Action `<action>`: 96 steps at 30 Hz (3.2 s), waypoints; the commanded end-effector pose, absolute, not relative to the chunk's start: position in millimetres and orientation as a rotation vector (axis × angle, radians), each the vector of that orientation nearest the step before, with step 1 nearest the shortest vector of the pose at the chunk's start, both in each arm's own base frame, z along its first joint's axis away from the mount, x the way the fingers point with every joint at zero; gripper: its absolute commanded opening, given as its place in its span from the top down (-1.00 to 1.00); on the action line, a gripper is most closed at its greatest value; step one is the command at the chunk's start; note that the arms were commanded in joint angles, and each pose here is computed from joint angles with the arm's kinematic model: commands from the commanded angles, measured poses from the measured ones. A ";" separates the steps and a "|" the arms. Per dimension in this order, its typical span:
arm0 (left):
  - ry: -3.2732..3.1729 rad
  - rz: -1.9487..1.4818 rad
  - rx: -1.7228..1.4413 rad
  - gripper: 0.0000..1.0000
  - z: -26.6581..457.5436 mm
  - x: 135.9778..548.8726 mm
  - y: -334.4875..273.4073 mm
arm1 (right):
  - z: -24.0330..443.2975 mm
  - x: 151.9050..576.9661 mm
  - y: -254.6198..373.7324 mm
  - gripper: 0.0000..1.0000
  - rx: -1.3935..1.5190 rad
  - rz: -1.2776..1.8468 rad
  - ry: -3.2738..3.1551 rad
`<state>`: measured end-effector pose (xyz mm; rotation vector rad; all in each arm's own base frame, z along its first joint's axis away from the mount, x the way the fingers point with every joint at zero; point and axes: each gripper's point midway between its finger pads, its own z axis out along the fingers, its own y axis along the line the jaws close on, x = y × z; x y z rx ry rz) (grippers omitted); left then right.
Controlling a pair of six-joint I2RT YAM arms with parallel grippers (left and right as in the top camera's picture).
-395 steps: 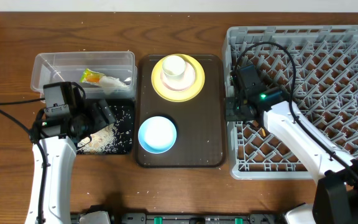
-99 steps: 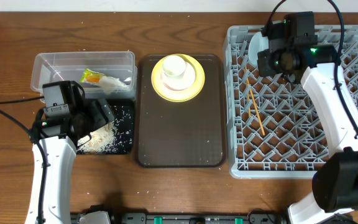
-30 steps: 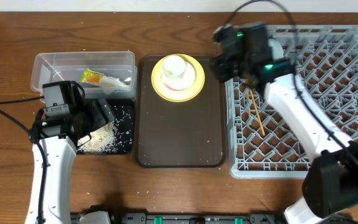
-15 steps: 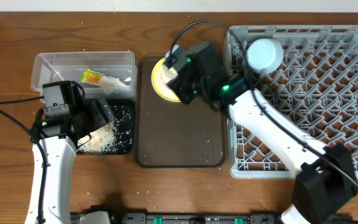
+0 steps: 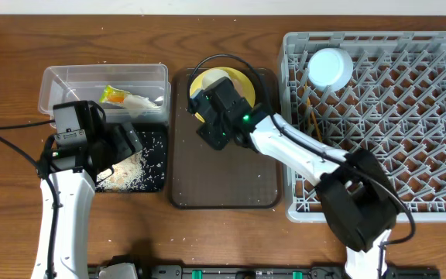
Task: Sort waste into correct bins and load items into the dishwasher rack
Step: 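Move right gripper from the rack to the white cup on the plate, then lower right gripper onto the white cup rim and grasp it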
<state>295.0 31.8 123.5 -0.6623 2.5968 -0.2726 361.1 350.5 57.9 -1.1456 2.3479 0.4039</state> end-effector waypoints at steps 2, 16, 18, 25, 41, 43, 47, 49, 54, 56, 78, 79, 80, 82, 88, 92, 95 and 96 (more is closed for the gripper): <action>2.579 -0.264 -0.666 -0.90 129.6 299.1 34.7 | 40.7 366.8 342.0 -0.15 -1.176 0.309 2.356; 2.579 -0.264 -0.666 -0.90 129.6 299.1 34.7 | 1.7 366.6 335.5 -0.18 -1.192 0.267 2.423; 2.579 -0.264 -0.666 -0.90 129.6 299.1 34.7 | -1.1 366.1 334.3 -0.18 -1.193 0.264 2.431; 2.579 -0.264 -0.666 -0.90 129.4 299.0 34.7 | -4.5 348.2 336.9 -0.19 -1.240 0.332 2.472; 2.579 -0.264 -0.666 -0.90 129.6 299.1 34.7 | 50.3 300.3 336.5 0.10 -1.215 0.593 2.581; 2.579 -0.264 -0.666 -0.90 129.5 299.1 34.7 | 72.2 302.9 338.8 0.13 -1.203 0.606 2.526; 2.579 -0.264 -0.666 -0.90 129.5 299.1 34.7 | 116.2 307.1 342.0 0.19 -1.177 0.626 2.411; 2.579 -0.264 -0.666 -0.90 129.5 299.1 34.6 | 137.5 310.0 342.4 0.29 -1.168 0.623 2.346; 2.579 -0.264 -0.666 -0.90 129.5 299.1 34.7 | 161.4 329.3 335.6 0.52 -1.102 0.505 2.265; 2.579 -0.264 -0.666 -0.90 129.5 299.1 34.6 | 162.1 336.6 332.6 0.63 -1.079 0.458 2.257; 2.579 -0.264 -0.666 -0.90 129.5 299.1 34.7 | 96.0 369.8 345.2 0.59 -1.234 0.297 2.192; 2.580 -0.264 -0.666 -0.90 129.4 299.0 34.6 | 92.5 373.8 342.5 0.59 -1.224 0.263 2.197; 2.580 -0.264 -0.666 -0.90 129.4 299.0 34.7 | 91.9 379.0 338.4 0.59 -1.206 0.216 2.199; 2.580 -0.264 -0.666 -0.91 129.4 299.0 34.6 | 88.8 387.0 331.2 0.59 -1.180 0.142 2.205; 2.579 -0.264 -0.666 -0.91 129.5 299.1 34.7 | 86.0 389.5 328.9 0.59 -1.173 0.117 2.210; 2.580 -0.264 -0.666 -0.90 129.4 299.0 34.6 | 87.6 390.4 330.9 0.58 -1.170 0.126 2.201; 2.580 -0.264 -0.666 -0.91 129.4 299.0 34.7 | 93.0 389.2 337.2 0.57 -1.172 0.163 2.179; 2.580 -0.264 -0.666 -0.90 129.4 299.0 34.7 | 96.4 387.7 339.9 0.58 -1.173 0.188 2.172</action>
